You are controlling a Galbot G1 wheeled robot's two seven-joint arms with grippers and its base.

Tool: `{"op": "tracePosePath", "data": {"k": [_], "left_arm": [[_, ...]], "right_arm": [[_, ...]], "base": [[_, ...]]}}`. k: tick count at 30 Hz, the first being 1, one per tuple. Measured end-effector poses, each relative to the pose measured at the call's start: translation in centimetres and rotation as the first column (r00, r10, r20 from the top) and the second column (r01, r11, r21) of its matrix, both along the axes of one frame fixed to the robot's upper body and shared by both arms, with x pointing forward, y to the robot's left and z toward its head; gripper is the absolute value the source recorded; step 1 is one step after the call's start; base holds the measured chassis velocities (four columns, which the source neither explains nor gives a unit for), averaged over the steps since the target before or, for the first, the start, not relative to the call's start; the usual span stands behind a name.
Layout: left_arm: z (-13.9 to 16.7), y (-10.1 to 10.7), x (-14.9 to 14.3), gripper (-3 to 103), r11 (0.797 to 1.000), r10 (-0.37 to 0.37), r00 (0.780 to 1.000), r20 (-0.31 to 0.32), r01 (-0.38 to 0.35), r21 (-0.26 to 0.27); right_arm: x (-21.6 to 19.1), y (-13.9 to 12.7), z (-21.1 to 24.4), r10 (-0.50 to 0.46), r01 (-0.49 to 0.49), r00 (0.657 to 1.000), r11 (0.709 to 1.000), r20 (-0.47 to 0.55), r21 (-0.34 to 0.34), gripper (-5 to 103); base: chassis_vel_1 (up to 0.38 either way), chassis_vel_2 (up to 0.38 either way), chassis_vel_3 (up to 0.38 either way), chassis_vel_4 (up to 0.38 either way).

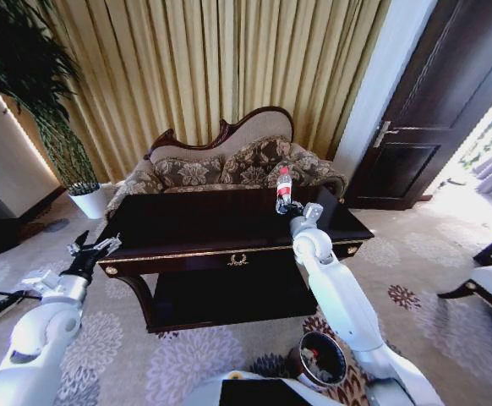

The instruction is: Move to the front of the table and place the trash on the table into the trash bin.

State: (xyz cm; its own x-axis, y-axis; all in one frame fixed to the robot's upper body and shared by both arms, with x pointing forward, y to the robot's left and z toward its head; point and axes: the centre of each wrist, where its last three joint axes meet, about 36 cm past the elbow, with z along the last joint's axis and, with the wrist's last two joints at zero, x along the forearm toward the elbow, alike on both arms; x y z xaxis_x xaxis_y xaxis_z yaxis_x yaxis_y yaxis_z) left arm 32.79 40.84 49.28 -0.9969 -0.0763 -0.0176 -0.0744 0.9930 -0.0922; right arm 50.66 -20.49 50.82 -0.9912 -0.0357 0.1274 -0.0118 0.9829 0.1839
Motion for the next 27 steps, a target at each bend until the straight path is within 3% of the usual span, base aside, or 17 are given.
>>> {"op": "tracePosePath", "data": {"k": [27], "left_arm": [[0.0, 0.1, 0.1, 100, 1.000, -0.003, 1.000, -0.002, 0.003, 0.004]], "right_arm": [[-0.3, -0.1, -1.2, 0.034, -0.035, 0.999, 0.999, 0.042, 0.020, 32]], "base": [[0.000, 0.000, 0.000, 0.000]]}}
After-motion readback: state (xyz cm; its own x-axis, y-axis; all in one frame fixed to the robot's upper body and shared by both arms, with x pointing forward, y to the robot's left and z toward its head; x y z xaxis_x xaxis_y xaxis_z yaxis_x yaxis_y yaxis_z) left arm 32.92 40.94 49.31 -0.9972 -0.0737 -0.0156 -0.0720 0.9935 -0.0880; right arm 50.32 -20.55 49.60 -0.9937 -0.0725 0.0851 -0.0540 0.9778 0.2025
